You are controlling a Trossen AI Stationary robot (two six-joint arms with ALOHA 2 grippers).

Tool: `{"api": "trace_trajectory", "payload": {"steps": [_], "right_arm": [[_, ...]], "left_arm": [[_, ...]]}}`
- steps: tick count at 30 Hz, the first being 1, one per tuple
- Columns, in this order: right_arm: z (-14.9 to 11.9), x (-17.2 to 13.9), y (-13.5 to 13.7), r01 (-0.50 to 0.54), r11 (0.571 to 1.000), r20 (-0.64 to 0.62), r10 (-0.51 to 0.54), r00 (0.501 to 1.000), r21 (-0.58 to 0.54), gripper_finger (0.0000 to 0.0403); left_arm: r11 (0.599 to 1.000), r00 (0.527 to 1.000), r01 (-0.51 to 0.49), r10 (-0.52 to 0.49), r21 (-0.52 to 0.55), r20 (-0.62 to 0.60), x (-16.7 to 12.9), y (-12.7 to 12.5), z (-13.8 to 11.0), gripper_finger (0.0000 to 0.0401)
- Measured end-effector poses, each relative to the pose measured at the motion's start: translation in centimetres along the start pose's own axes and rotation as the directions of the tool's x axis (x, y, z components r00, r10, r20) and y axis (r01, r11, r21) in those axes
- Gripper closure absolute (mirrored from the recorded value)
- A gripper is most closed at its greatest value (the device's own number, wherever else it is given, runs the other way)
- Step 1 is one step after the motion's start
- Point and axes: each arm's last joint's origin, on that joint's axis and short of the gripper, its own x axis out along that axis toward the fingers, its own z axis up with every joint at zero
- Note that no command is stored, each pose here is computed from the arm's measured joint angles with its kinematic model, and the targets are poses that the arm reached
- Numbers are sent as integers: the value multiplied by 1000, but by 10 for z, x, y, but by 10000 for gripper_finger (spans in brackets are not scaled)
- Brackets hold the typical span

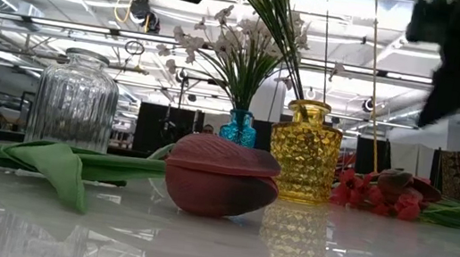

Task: Sort flowers into vase by color
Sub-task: Put the right pink flowers into the yellow vase

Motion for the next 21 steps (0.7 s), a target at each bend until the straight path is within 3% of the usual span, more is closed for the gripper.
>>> {"api": "trace_trajectory", "payload": {"steps": [4, 14, 21], "right_arm": [[-15, 5, -2, 118, 992, -87, -113, 990, 47, 194], [-46, 30, 0, 193, 979, -209, -175, 962, 66, 209], [-56, 48, 0, 118, 990, -223, -98, 970, 78, 209]], "left_arm": [[1000, 1000, 16, -16, 1, -3, 0, 0, 0, 190], [999, 998, 32, -32, 1, -60, -8, 0, -5, 190], [999, 994, 49, -47, 20, -98, -21, 0, -8, 190]]}}
